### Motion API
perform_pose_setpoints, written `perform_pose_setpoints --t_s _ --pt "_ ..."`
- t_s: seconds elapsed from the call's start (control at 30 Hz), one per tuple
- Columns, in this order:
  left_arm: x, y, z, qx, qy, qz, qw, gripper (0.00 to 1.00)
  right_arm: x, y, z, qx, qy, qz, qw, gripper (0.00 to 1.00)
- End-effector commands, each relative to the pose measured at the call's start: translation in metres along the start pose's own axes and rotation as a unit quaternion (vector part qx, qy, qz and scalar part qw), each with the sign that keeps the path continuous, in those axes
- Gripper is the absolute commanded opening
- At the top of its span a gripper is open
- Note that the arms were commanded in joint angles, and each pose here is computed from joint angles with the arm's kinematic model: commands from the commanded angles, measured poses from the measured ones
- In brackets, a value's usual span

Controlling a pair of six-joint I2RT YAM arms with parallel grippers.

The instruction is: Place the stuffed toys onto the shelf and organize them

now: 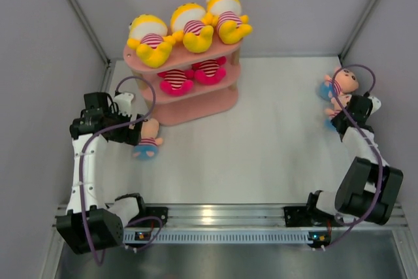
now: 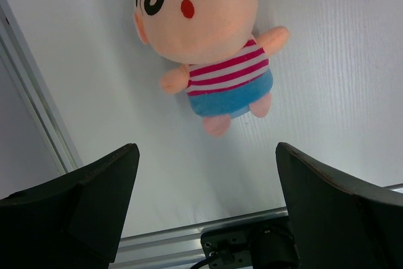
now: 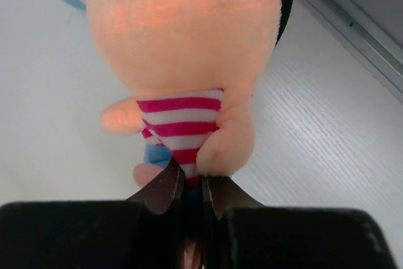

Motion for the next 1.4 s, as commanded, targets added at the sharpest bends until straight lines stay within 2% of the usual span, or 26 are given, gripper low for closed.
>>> perform_pose_setpoints --t_s 0.0,0.03,0.13,0.2,0.33,0.37,0.43,0.47,0.5,0.53,0.73,0.8,0.83,0.93,1.0,1.07,1.2,1.37 --pt "-0.007 -0.004 -0.003 0.012 -0.019 0.004 1.000 0.96 -0.013 0.035 -0.043 -0.061 -0.034 -0.054 0.996 0.00" --pt "-0.007 -0.004 -0.003 0.012 -0.018 0.003 1.000 0.96 -0.017 0.043 -0.059 -0.077 -0.049 -0.068 0.994 0.00" --pt "-0.007 -0.004 -0.003 0.011 -0.019 0.005 1.000 0.96 0.006 0.080 -0.093 -0.138 -0.035 -0.125 0.982 0.00" --pt "-0.007 -0.005 -0.005 0.011 -0.022 0.007 1.000 0.96 0.032 0.114 -0.119 -0.204 -0.017 -0.172 0.964 0.00" --pt "-0.006 -0.004 -0.008 0.003 -0.026 0.007 1.000 0.96 0.087 0.164 -0.165 -0.334 0.014 -0.240 0.911 0.00" --pt "-0.005 -0.004 -0.010 0.000 -0.029 0.009 1.000 0.96 0.111 0.178 -0.182 -0.369 0.026 -0.266 0.890 0.00" --pt "-0.003 -0.004 -0.011 -0.004 -0.030 0.011 0.999 0.96 0.141 0.192 -0.191 -0.395 0.047 -0.294 0.869 0.00" --pt "-0.002 -0.004 -0.011 -0.005 -0.030 0.011 0.999 0.96 0.158 0.209 -0.208 -0.435 0.050 -0.308 0.845 0.00" --pt "-0.001 -0.004 -0.011 -0.005 -0.029 0.012 0.999 0.96 0.168 0.216 -0.213 -0.447 0.058 -0.316 0.835 0.00" --pt "0.000 -0.005 -0.010 -0.003 -0.027 0.013 1.000 0.96 0.191 0.224 -0.216 -0.470 0.094 -0.327 0.814 0.00" --pt "0.002 -0.002 -0.008 -0.008 -0.020 0.016 1.000 0.96 0.236 0.277 -0.237 -0.557 0.146 -0.315 0.754 0.00" --pt "0.002 -0.002 -0.009 -0.010 -0.021 0.017 1.000 0.96 0.232 0.294 -0.239 -0.571 0.130 -0.313 0.748 0.00" --pt "0.002 -0.002 -0.008 -0.009 -0.020 0.018 1.000 0.96 0.238 0.297 -0.226 -0.553 0.132 -0.323 0.756 0.00" --pt "0.001 -0.001 -0.008 -0.009 -0.020 0.018 1.000 0.96 0.234 0.317 -0.213 -0.537 0.118 -0.340 0.763 0.00" --pt "0.001 -0.001 -0.008 -0.010 -0.018 0.019 1.000 0.96 0.230 0.327 -0.211 -0.540 0.113 -0.331 0.765 0.00" --pt "0.001 0.000 -0.007 -0.011 -0.016 0.018 1.000 0.96 0.226 0.334 -0.201 -0.520 0.110 -0.330 0.780 0.00" --pt "0.001 0.001 -0.008 -0.015 -0.016 0.018 1.000 0.96 0.230 0.345 -0.191 -0.515 0.111 -0.329 0.784 0.01" --pt "0.001 0.003 -0.006 -0.018 -0.011 0.016 1.000 0.96 0.219 0.359 -0.169 -0.509 0.095 -0.304 0.800 0.04"
Point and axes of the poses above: each gripper's point midway between its finger pads, its own z axis out along the fingers, its own y axis along the line the jaws close on, x = y × z, the point moved 1 cm from there along -z, back along the fingers, and after that the axes turned 1 degree about z, right-handed, at the moved point
